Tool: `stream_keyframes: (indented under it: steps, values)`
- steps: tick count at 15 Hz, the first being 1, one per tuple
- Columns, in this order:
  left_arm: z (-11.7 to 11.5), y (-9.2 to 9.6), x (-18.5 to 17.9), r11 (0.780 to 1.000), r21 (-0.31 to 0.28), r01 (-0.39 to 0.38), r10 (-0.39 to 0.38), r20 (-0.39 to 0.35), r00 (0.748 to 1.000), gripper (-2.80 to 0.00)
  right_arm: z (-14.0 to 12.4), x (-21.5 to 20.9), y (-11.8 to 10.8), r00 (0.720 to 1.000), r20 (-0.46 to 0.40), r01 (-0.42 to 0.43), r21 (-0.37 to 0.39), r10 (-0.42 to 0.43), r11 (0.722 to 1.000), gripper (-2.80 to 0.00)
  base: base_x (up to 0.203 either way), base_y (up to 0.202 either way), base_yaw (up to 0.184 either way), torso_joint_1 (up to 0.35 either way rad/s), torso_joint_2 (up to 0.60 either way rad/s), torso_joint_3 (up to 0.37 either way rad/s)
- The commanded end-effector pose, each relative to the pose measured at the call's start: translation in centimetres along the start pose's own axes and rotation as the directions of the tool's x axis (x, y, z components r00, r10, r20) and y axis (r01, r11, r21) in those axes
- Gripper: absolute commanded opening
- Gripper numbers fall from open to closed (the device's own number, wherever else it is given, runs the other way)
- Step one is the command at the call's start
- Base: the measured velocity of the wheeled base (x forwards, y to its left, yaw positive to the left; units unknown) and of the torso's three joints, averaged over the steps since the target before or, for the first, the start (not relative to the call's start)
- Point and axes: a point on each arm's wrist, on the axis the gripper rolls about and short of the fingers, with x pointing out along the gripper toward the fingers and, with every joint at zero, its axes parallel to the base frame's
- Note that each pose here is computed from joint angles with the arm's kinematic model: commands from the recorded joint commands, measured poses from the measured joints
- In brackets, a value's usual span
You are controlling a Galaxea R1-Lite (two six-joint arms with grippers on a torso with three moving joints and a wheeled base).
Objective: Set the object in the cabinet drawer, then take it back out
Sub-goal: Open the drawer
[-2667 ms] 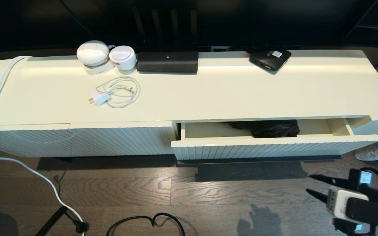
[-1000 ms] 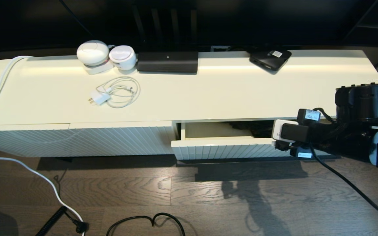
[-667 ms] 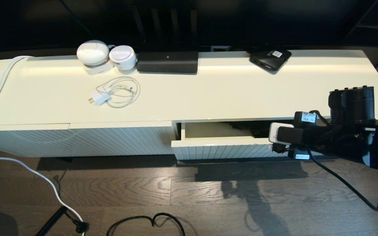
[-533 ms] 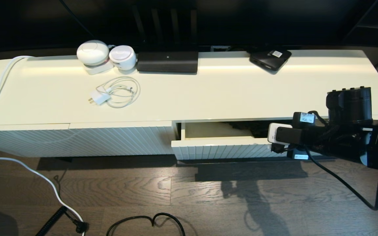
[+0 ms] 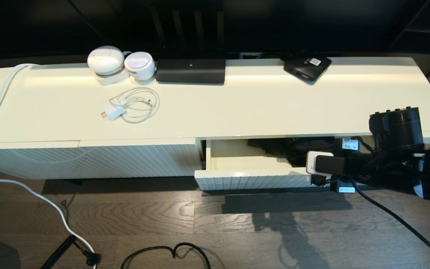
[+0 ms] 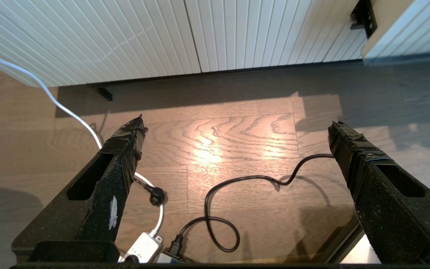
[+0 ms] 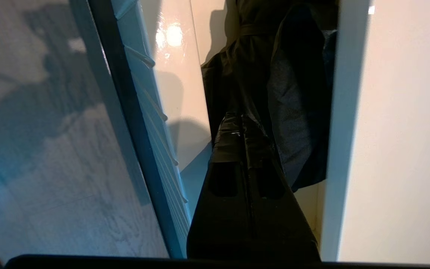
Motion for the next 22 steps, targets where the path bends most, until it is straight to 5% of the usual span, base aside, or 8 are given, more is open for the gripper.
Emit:
stream_keyframes:
  steps: [1,13,22]
  values:
    - [0.0,0.0,0.0,1.0,0.0,0.0,0.0,-0.001,1.0,0.0,-0.1,-0.5,0.3,1.0,-0.003,-0.005,-0.008,0.005,1.0,-2.8,0.0,0.0,0.0,0.0,0.0,0.0]
    - [0.0,0.0,0.0,1.0,0.0,0.0,0.0,-0.002,1.0,0.0,-0.3,-2.4,5.0,0.988,-0.005,-0.153,-0.038,0.152,0.988,-2.8,0.0,0.0,0.0,0.0,0.0,0.0]
    - [0.0,0.0,0.0,1.0,0.0,0.0,0.0,-0.001,1.0,0.0,-0.8,-4.5,7.1,0.984,0.001,-0.18,-0.047,0.18,0.983,-2.8,0.0,0.0,0.0,0.0,0.0,0.0]
